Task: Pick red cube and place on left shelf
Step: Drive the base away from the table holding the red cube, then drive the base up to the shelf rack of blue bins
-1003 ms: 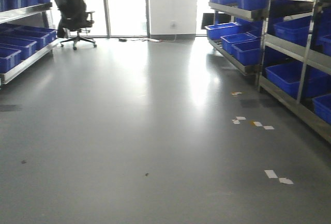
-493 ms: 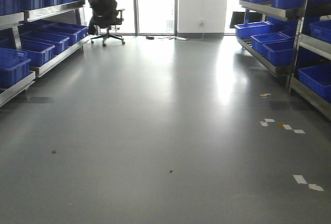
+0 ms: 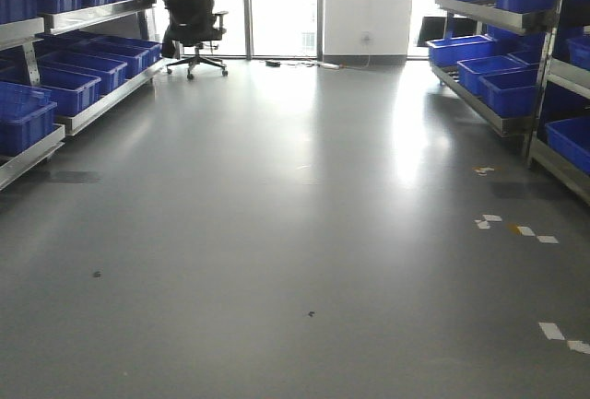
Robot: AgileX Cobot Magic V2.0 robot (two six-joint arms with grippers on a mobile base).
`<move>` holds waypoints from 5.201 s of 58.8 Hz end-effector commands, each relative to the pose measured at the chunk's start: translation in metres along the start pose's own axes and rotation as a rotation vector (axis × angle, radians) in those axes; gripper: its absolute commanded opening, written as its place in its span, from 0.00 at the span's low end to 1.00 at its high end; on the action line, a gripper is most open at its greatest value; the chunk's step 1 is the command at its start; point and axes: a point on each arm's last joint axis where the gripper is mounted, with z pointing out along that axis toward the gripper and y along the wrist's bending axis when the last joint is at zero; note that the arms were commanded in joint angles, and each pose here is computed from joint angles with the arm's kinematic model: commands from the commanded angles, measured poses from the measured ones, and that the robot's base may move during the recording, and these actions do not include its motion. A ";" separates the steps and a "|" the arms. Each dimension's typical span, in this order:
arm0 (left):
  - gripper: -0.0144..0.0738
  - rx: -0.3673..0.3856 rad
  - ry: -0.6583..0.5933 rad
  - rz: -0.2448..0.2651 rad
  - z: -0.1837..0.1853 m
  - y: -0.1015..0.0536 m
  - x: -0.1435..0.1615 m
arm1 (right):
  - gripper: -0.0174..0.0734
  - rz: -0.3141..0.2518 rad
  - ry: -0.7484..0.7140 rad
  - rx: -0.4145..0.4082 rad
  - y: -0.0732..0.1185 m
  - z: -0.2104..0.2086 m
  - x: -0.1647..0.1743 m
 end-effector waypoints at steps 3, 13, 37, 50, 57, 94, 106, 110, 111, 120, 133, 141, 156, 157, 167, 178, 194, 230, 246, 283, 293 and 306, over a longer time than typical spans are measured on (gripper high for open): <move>0.28 0.006 -0.079 -0.004 0.000 0.000 -0.001 | 0.26 -0.014 -0.104 -0.004 0.002 -0.002 -0.016; 0.28 0.007 -0.079 -0.010 0.000 0.000 -0.001 | 0.26 -0.014 -0.104 -0.004 0.002 -0.002 -0.016; 0.28 0.006 -0.079 -0.004 0.000 0.000 -0.001 | 0.26 -0.014 -0.104 -0.004 0.002 -0.002 -0.016; 0.28 0.007 -0.079 -0.010 0.000 0.000 -0.001 | 0.26 -0.014 -0.104 -0.004 0.002 -0.002 -0.016; 0.28 0.007 -0.079 -0.010 0.000 0.000 -0.001 | 0.26 -0.014 -0.104 -0.004 0.002 -0.002 -0.016; 0.28 0.007 -0.079 -0.010 0.000 0.000 -0.001 | 0.26 -0.014 -0.104 -0.004 0.002 -0.002 -0.016; 0.28 0.007 -0.079 -0.010 0.000 0.000 -0.001 | 0.26 -0.014 -0.104 -0.004 0.002 -0.002 -0.016; 0.28 0.006 -0.079 -0.004 0.000 0.000 -0.001 | 0.26 -0.014 -0.104 -0.004 0.002 -0.002 -0.016; 0.28 0.007 -0.079 -0.010 0.000 0.000 -0.001 | 0.26 -0.014 -0.104 -0.004 0.002 -0.002 -0.016; 0.28 0.007 -0.079 -0.010 0.000 0.000 -0.001 | 0.26 -0.014 -0.104 -0.004 0.002 -0.002 -0.016; 0.28 0.007 -0.079 -0.010 0.000 0.000 -0.001 | 0.26 -0.014 -0.104 -0.004 0.002 -0.002 -0.016; 0.28 0.007 -0.079 -0.010 0.000 0.000 -0.001 | 0.26 -0.014 -0.104 -0.004 0.002 -0.002 -0.016; 0.28 0.007 -0.079 -0.010 0.000 0.000 -0.001 | 0.26 -0.014 -0.104 -0.004 0.002 -0.002 -0.016; 0.28 0.007 -0.079 -0.010 0.000 0.000 -0.001 | 0.26 -0.014 -0.104 -0.004 0.002 -0.002 -0.016; 0.28 0.006 -0.079 -0.004 0.000 0.000 -0.001 | 0.26 -0.014 -0.104 -0.004 0.002 -0.002 -0.016; 0.28 0.007 -0.079 -0.010 0.000 0.000 -0.001 | 0.26 -0.014 -0.104 -0.004 0.002 -0.002 -0.016; 0.28 0.006 -0.079 -0.004 0.000 0.000 -0.001 | 0.26 -0.014 -0.104 -0.004 0.002 -0.002 -0.016; 0.28 0.007 -0.079 -0.010 0.000 0.000 -0.001 | 0.26 -0.014 -0.104 -0.004 0.002 -0.002 -0.016; 0.28 0.007 -0.079 -0.010 0.000 0.000 -0.001 | 0.26 -0.014 -0.104 -0.004 0.002 -0.002 -0.016; 0.28 0.007 -0.079 -0.010 0.000 0.000 -0.001 | 0.26 -0.014 -0.104 -0.004 0.002 -0.002 -0.016; 0.28 0.007 -0.079 -0.010 0.000 0.000 -0.001 | 0.26 -0.014 -0.104 -0.004 0.002 -0.002 -0.016; 0.28 0.007 -0.079 -0.010 0.000 0.000 -0.001 | 0.26 -0.014 -0.104 -0.004 0.002 -0.002 -0.016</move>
